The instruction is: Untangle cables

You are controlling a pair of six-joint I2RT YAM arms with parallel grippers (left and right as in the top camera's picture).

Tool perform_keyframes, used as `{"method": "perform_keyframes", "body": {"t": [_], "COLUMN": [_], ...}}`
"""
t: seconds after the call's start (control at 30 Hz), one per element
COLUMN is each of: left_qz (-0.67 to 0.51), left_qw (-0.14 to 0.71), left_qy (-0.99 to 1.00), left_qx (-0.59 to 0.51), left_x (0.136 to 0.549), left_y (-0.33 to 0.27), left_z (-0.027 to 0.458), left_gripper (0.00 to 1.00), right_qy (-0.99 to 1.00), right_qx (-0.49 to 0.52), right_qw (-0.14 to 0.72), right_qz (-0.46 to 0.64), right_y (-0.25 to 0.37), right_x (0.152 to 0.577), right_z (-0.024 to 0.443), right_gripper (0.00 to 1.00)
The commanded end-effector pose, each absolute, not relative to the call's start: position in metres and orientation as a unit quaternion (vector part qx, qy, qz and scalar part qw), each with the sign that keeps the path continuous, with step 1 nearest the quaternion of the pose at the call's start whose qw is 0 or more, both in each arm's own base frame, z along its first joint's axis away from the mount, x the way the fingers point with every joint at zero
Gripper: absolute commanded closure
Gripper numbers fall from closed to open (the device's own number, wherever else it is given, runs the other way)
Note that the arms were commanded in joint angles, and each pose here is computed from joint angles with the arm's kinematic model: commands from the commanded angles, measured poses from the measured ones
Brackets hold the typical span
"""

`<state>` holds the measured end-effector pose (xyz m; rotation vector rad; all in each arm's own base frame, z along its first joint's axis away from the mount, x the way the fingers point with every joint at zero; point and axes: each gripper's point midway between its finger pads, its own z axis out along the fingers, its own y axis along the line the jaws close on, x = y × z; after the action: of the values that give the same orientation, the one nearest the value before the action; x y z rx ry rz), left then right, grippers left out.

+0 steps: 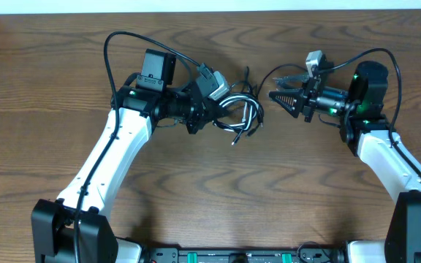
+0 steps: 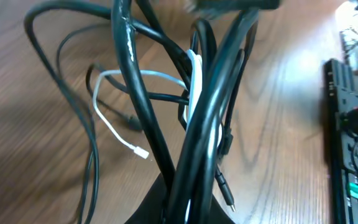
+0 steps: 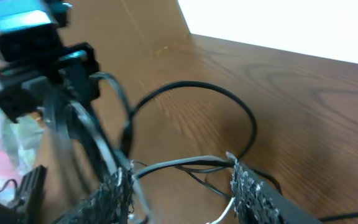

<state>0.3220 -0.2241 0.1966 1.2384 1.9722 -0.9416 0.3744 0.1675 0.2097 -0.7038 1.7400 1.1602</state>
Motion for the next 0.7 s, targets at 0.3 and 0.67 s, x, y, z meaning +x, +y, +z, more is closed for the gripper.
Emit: {"method": "perform_keyframes", "body": {"t": [0.3,0.67], "left_qz": [-0.396,-0.412], "left_qw": [0.353,0.353], "left_qy": [0.681,0.671], "left_qx": [0.504,0.505], "left_x": [0.318,0.313], "left_y": [-0.236,-0.239], "left_z": [0.222,0.226], "left_gripper": [0.92,0.92], "right_qy": [0.684,0.671], "right_qx": [-0.345,-0.372], "right_qw": [0.422,0.413], "right_qz": [0.485,0.491], "right_y": [0.218,0.241], "right_x": [0.347,0.333], "right_z": [0.206,0.206], "right_gripper": [0.57,0.45]}}
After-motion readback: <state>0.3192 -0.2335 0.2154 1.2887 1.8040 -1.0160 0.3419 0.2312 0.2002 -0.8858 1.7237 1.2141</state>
